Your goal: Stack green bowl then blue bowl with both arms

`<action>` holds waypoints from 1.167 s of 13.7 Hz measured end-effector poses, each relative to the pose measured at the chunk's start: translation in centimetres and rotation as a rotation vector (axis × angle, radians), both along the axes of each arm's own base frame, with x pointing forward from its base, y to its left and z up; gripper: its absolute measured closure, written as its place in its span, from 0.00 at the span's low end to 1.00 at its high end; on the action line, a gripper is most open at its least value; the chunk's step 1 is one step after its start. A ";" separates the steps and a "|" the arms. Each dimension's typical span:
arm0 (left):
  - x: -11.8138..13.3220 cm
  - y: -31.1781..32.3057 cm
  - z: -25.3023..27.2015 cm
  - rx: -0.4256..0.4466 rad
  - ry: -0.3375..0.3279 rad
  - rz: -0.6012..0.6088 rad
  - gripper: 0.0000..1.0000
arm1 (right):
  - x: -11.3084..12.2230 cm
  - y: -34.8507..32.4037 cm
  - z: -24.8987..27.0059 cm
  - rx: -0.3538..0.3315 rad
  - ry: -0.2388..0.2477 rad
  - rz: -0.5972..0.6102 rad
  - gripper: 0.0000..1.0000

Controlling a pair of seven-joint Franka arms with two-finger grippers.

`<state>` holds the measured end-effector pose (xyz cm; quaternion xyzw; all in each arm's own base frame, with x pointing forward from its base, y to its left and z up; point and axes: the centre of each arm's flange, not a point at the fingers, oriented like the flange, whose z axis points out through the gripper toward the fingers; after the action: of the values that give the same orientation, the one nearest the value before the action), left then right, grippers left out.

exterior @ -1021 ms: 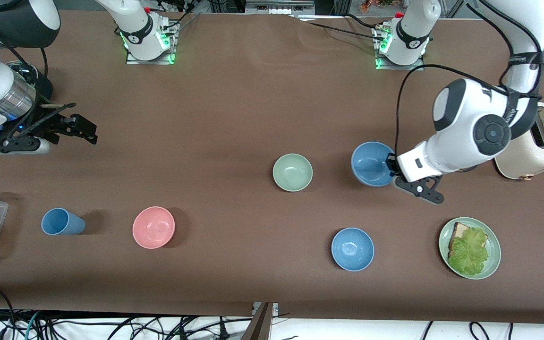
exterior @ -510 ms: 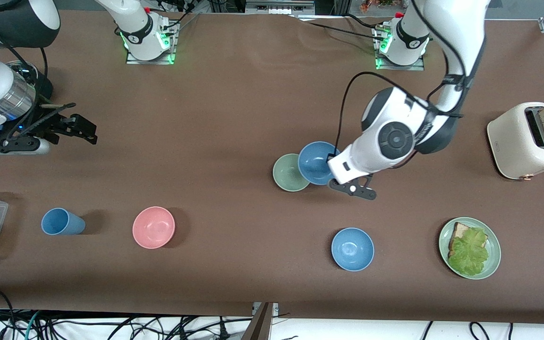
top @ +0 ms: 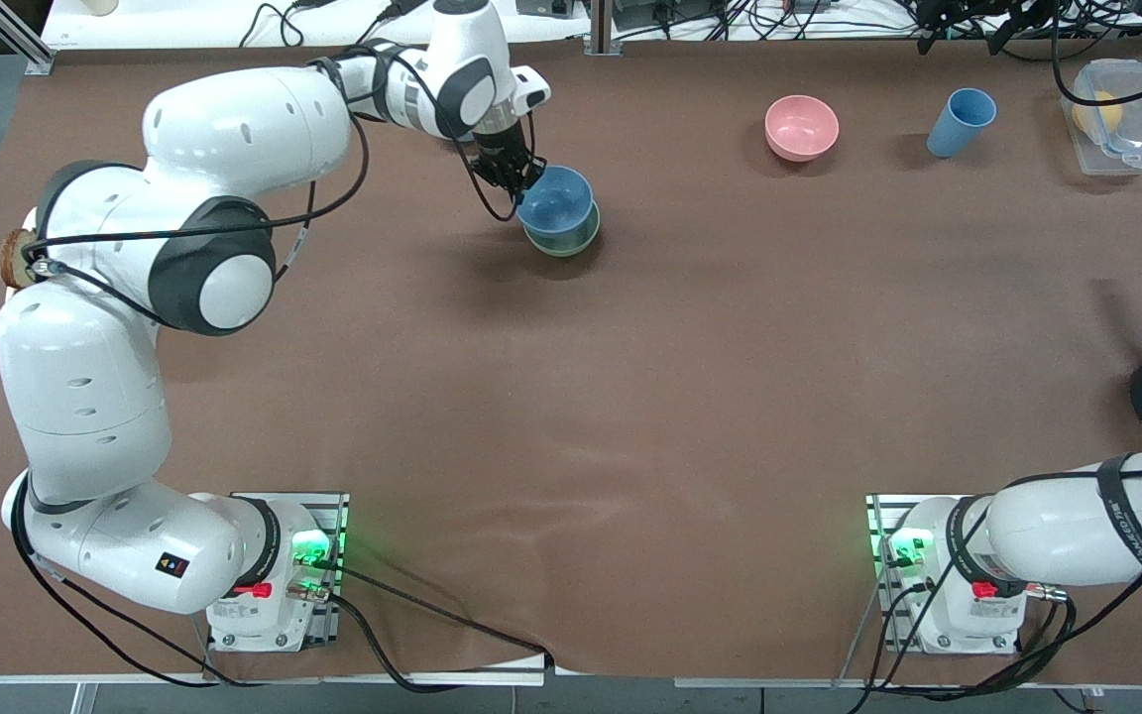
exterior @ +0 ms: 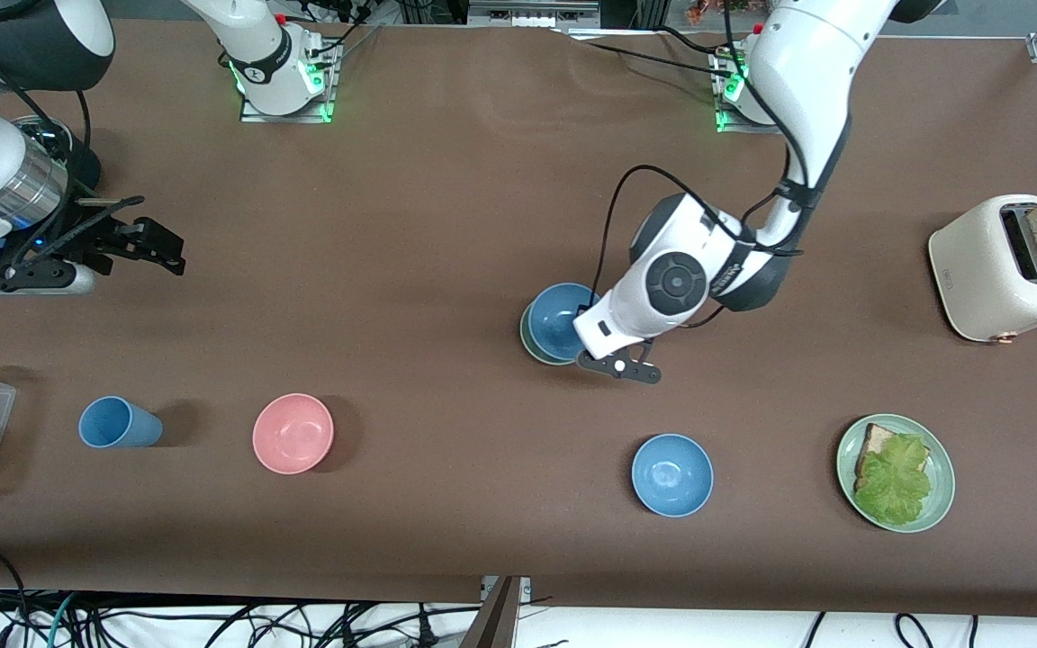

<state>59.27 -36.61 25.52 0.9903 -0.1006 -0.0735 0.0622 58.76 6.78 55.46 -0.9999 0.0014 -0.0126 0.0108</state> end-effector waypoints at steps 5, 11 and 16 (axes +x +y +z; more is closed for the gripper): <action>-0.4 -0.7 -0.4 0.002 0.003 -0.009 0.89 | 0.0 0.0 -0.1 0.000 0.001 0.000 0.00; 1.9 1.5 3.5 0.002 -0.034 0.028 0.30 | 0.0 0.0 -0.1 0.000 0.002 0.000 0.00; 3.1 11.0 15.9 0.055 0.003 0.126 0.00 | 0.1 0.0 -0.1 0.000 0.002 0.000 0.00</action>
<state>62.39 -25.64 41.38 0.9958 -0.0358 -0.0739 0.0397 58.83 6.79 55.32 -0.9999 0.0014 -0.0115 0.0107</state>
